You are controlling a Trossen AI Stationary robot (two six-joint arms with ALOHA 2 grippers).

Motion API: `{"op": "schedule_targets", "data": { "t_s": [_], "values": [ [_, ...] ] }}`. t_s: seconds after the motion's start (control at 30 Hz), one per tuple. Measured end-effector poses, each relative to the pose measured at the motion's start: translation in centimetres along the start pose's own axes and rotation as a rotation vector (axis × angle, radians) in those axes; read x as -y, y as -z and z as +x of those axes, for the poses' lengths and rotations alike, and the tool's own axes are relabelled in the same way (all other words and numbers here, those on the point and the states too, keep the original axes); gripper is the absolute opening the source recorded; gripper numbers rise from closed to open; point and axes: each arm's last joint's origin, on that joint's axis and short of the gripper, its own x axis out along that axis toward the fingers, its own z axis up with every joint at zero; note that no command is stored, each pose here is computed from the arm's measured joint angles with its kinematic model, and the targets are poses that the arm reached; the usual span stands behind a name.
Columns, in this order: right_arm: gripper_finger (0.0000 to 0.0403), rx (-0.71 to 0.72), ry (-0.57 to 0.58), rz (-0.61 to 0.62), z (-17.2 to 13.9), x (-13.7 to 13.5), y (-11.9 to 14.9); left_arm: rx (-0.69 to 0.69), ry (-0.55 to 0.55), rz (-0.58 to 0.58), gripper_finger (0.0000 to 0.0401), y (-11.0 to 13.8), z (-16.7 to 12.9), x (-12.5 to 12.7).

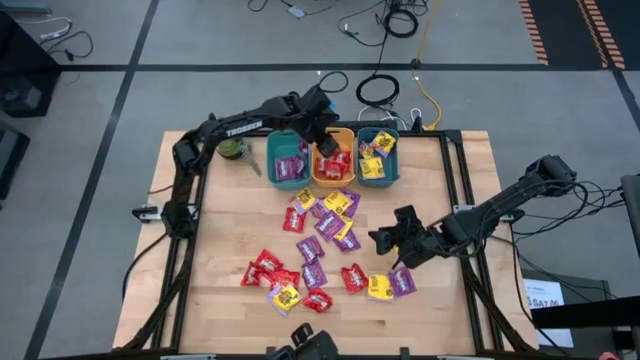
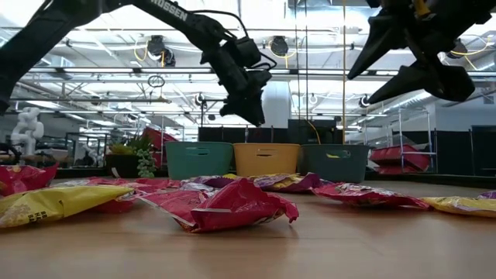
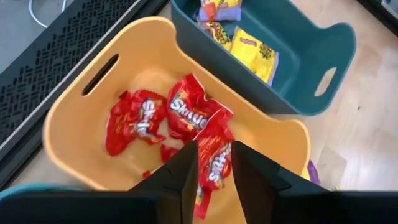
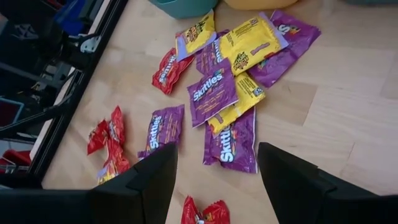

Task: Sort candy
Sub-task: Put the violet candy into the blue bin

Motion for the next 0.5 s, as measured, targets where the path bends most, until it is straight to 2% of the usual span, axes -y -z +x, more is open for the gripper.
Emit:
{"op": "schedule_targets", "data": {
  "t_s": [0.07,0.17,0.37,0.5],
  "values": [
    [0.0215,0.000,0.003,-0.012,0.1,0.0,-0.1,0.000,-0.001,0.008,0.0105,0.0,-0.6,0.1],
    [0.0215,0.003,0.007,-0.061,0.2,0.0,-0.3,-0.019,-0.001,0.089,0.0105,0.3,-2.2,0.8],
    [0.0215,0.002,0.011,-0.130,0.3,0.1,-0.3,-0.052,0.008,0.230,0.0105,1.3,-5.7,4.0],
    [0.0215,0.002,0.010,-0.147,0.3,0.1,-0.3,-0.061,0.033,0.281,0.0105,2.6,-7.3,6.2]
  ]
}}
